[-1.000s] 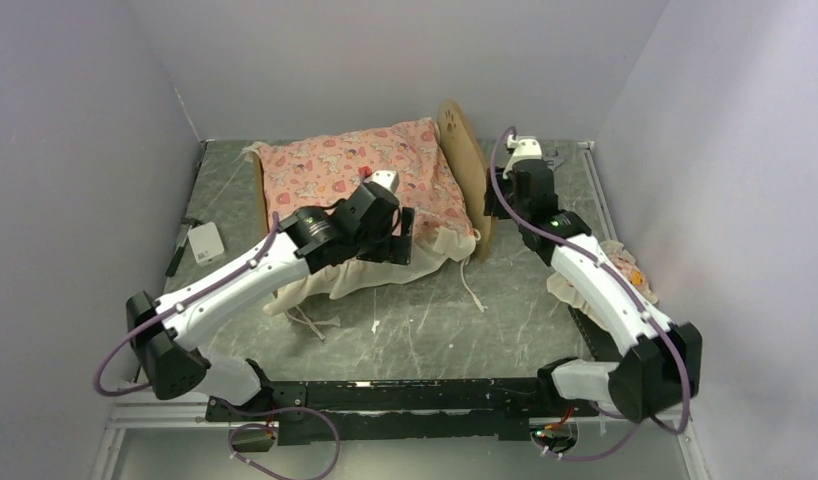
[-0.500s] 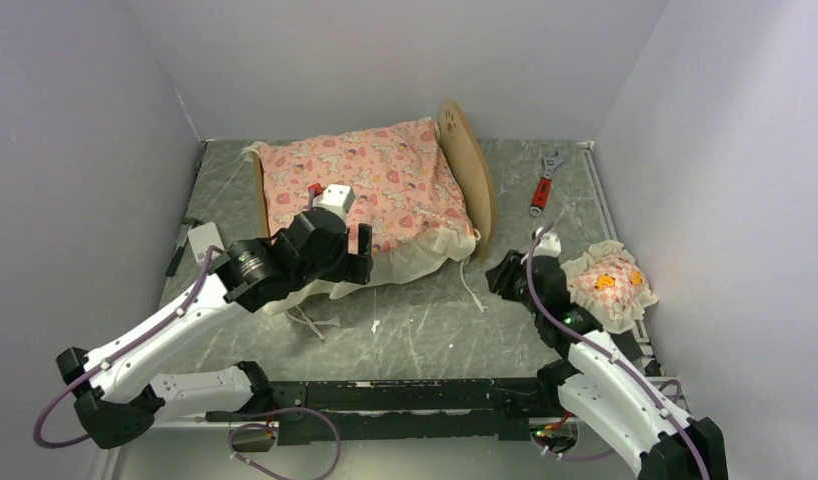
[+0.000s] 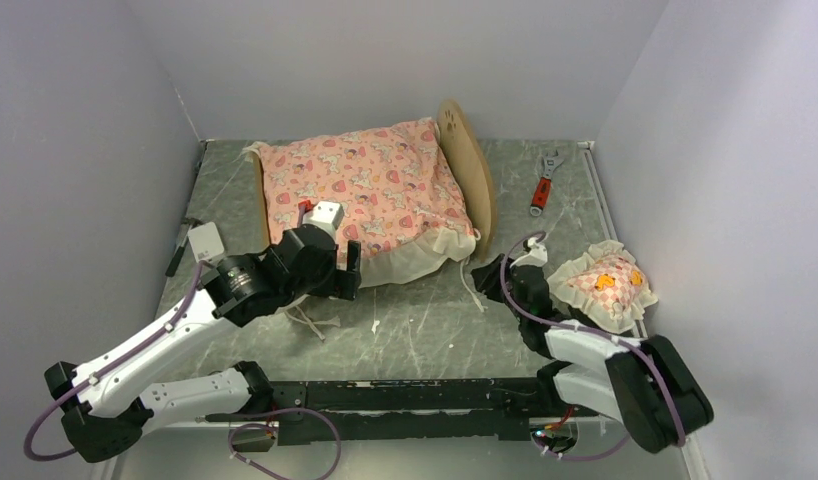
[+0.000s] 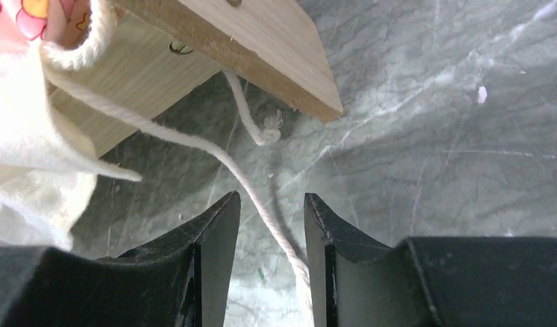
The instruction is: Set up the pet bed
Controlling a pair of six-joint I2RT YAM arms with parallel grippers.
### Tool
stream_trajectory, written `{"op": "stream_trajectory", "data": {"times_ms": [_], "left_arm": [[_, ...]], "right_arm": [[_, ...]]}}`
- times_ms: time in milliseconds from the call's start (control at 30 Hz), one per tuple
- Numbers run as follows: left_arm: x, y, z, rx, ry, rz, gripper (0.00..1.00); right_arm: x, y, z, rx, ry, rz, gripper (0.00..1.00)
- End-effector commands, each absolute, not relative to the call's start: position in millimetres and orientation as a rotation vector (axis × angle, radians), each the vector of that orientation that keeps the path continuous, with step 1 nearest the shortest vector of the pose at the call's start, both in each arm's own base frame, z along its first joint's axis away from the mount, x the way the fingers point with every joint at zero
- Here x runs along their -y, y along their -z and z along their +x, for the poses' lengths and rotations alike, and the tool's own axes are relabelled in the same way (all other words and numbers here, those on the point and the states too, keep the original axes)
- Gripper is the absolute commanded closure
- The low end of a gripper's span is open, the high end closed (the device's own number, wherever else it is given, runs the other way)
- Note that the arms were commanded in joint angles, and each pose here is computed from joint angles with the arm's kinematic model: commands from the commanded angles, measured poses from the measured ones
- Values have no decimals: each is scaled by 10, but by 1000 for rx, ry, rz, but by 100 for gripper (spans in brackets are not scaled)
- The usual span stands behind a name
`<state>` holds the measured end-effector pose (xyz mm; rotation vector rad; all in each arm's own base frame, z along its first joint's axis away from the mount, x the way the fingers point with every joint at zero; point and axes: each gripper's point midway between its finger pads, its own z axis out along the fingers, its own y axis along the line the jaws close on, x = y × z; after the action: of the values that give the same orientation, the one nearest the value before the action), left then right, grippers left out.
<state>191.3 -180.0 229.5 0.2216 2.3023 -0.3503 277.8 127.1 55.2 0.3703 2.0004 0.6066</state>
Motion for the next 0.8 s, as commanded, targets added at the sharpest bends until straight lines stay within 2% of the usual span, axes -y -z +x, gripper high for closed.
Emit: {"op": "stream_trajectory", "data": {"times_ms": [0,500,700,767], "left_arm": [[1777,-2423,1940,-2277,345,216,1],[1954,-2370,2023,-2314,341,254,0],[2001,-2337,2019,-2324,358,257,1],[2019,-2321,2016,-2329,365,260,0]], "right_arm": [[-1431,-1018,3105,-1800,-703,336,56],[-1580,-800,3416,-1830,-704,351,57],[-1592,-655,3462,-1850,-702,379,66],[-1597,-615,3455,-1859,-699,370,75]]}}
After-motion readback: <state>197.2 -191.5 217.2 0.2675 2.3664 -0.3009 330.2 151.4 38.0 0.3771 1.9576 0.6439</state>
